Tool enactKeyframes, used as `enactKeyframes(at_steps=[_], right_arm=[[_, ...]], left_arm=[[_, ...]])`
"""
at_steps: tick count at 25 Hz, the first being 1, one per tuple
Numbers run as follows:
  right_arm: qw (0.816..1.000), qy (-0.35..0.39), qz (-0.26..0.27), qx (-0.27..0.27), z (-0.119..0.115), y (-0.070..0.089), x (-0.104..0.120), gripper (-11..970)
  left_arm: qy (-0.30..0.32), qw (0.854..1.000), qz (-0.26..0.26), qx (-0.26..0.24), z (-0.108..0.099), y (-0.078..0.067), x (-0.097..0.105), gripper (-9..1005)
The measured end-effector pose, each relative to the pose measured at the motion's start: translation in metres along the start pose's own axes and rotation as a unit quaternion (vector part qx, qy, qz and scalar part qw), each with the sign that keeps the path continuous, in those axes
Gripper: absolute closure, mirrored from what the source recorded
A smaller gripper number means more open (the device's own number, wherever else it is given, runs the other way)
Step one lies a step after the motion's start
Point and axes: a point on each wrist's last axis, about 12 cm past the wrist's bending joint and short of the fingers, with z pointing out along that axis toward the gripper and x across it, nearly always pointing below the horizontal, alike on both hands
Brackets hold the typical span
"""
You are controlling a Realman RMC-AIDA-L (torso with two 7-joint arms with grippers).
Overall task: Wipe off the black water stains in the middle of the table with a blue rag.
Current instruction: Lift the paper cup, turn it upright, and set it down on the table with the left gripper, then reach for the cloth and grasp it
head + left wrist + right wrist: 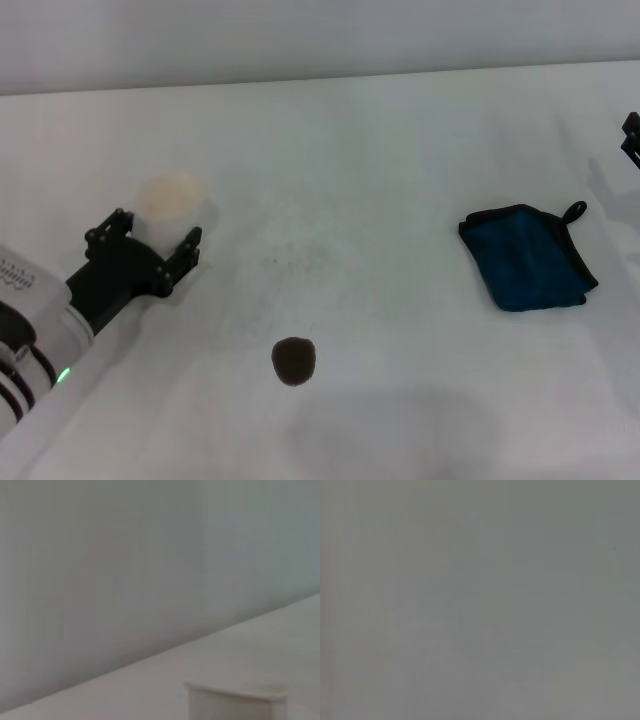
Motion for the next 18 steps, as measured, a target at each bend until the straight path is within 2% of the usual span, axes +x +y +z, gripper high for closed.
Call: enactKeyframes(at_steps=[10,18], right_arm=[[1.0,0.002,-0.004,-0.002,0.005,0.001,-0.001,165],[1.0,0.002,-0.004,-0.003,0.005,0.001,-0.002,167]], left_arm=[[0.016,1.0,-0.003,0.005,-0.016,-0.007,0.016,306],[0.021,1.0,-0.003,-0.002,-0.021,-0.004,0.019,173]])
